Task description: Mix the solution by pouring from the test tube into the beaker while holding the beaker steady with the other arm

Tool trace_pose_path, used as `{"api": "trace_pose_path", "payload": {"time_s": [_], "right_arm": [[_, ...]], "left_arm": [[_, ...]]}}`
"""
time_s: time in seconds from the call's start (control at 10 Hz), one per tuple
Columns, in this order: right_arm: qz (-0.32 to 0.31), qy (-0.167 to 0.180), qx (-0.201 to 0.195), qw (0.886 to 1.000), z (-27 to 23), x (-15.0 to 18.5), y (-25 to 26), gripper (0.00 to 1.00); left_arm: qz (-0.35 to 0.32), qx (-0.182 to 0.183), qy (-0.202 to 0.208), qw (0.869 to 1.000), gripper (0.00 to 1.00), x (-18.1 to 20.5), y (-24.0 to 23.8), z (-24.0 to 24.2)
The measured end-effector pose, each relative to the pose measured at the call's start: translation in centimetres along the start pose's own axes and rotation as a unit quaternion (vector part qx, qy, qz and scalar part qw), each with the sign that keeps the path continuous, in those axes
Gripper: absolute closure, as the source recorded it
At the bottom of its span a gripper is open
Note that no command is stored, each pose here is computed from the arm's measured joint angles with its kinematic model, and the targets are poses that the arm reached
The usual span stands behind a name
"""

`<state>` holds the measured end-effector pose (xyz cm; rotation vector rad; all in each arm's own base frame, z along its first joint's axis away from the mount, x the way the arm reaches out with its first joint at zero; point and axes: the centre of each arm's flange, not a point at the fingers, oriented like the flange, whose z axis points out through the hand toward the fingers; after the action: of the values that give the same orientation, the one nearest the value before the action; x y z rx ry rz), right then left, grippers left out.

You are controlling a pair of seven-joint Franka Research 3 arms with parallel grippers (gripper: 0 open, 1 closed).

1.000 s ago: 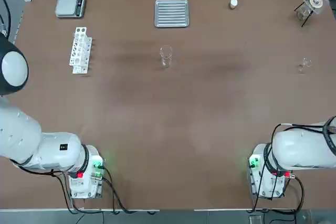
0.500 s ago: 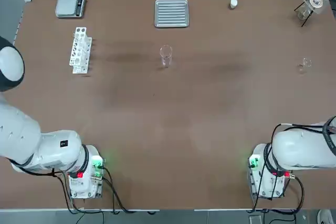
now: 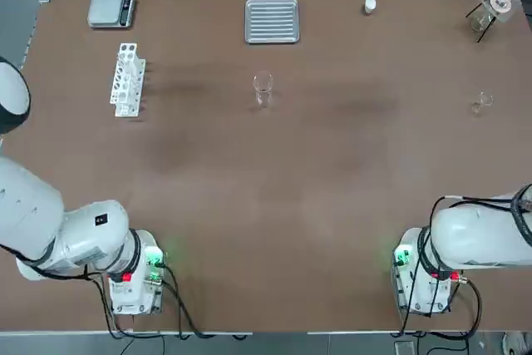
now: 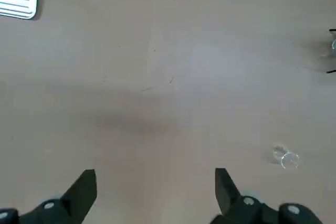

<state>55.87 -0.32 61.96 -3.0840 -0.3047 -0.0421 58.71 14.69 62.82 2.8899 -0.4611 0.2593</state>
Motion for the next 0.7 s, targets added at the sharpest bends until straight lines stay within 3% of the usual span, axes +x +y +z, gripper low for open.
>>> {"api": "trace_pose_path", "payload": {"time_s": [0.2,0.3,0.4,0.6,0.7], "right_arm": [[-0.079,0.042,0.036,0.995,1.1,1.9,-3.3,0.00],[-0.126,0.066,0.071,0.987,2.4,2.9,-4.7,0.00],[-0.171,0.082,0.101,0.977,3.9,3.8,-5.4,0.00],[-0.272,0.121,0.126,0.946,6.7,5.2,-5.9,0.00],[-0.314,0.143,0.132,0.929,8.0,5.8,-6.5,0.00]], "left_arm": [[0.031,-0.022,0.013,0.999,0.00,-0.9,-2.2,0.5],[0.034,-0.029,0.011,0.999,0.00,-1.0,-3.0,1.2],[0.032,-0.042,0.012,0.999,0.02,-1.0,-3.8,2.2],[0.035,-0.066,0.000,0.997,0.06,-0.8,-5.0,5.1],[0.040,-0.080,-0.009,0.996,0.01,-0.5,-5.4,7.1]]}}
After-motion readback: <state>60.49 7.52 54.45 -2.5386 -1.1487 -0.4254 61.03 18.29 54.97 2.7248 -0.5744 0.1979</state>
